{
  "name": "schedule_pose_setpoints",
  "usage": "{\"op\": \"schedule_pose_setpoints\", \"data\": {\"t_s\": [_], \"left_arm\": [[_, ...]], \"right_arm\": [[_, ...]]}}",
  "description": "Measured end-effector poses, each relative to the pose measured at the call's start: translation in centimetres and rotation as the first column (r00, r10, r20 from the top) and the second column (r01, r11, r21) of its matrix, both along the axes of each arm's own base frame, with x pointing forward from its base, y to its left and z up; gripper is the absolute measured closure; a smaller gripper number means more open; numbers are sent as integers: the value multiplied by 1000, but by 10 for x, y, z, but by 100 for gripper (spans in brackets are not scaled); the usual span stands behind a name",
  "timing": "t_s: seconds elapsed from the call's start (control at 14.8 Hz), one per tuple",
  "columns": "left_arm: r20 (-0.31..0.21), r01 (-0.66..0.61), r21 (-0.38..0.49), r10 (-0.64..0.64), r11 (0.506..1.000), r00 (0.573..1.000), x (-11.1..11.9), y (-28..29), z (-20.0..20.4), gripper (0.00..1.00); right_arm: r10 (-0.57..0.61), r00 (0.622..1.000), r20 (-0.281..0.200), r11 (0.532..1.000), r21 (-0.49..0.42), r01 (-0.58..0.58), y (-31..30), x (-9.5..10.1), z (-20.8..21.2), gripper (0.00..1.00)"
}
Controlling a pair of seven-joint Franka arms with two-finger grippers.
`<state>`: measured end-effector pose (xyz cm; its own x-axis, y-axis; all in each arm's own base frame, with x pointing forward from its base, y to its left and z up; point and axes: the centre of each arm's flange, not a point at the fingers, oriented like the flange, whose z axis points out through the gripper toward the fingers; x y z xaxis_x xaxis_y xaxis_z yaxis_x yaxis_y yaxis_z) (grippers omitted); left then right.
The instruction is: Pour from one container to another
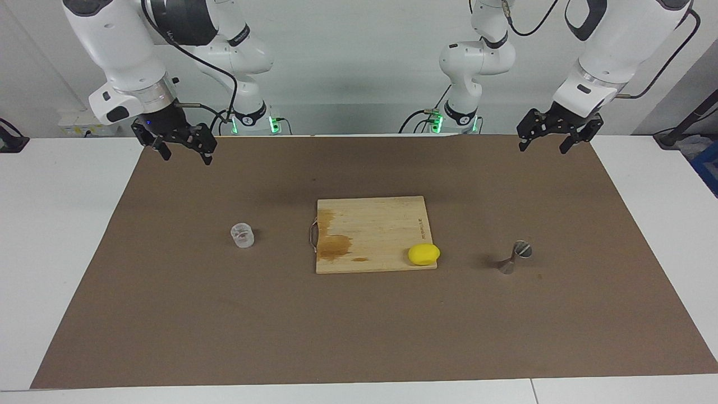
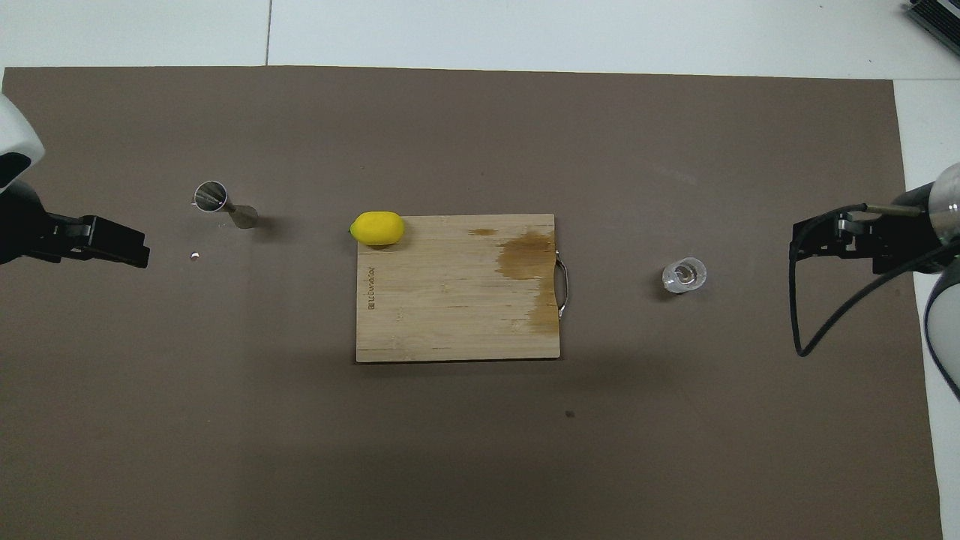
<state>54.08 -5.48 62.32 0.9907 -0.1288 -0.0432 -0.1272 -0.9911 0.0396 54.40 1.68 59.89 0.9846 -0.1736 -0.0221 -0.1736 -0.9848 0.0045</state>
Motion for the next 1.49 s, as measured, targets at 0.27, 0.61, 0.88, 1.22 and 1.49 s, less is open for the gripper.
{"op": "schedule_pose_setpoints", "data": {"t_s": [0.27, 0.61, 0.88, 1.22, 1.49], "left_arm": [[0, 1, 0, -1, 1000, 1000, 0, 0, 0, 0], [-6, -1, 1, 1, 1000, 1000, 0, 1, -2, 0], [-3, -2, 1, 2, 1000, 1000, 1, 1, -3, 0], [-3, -4, 1, 4, 1000, 1000, 2, 2, -3, 0], [-26, -15, 1, 15, 1000, 1000, 12, 8, -17, 0]], "right_arm": [[0, 1000, 0, 1000, 0, 0, 0, 0, 0, 0], [0, 1000, 0, 1000, 0, 0, 0, 0, 0, 0], [0, 1000, 0, 1000, 0, 0, 0, 0, 0, 0], [5, 1000, 0, 1000, 0, -5, 3, 0, 0, 0], [15, 1000, 0, 1000, 0, -15, 8, 0, 0, 0]]}}
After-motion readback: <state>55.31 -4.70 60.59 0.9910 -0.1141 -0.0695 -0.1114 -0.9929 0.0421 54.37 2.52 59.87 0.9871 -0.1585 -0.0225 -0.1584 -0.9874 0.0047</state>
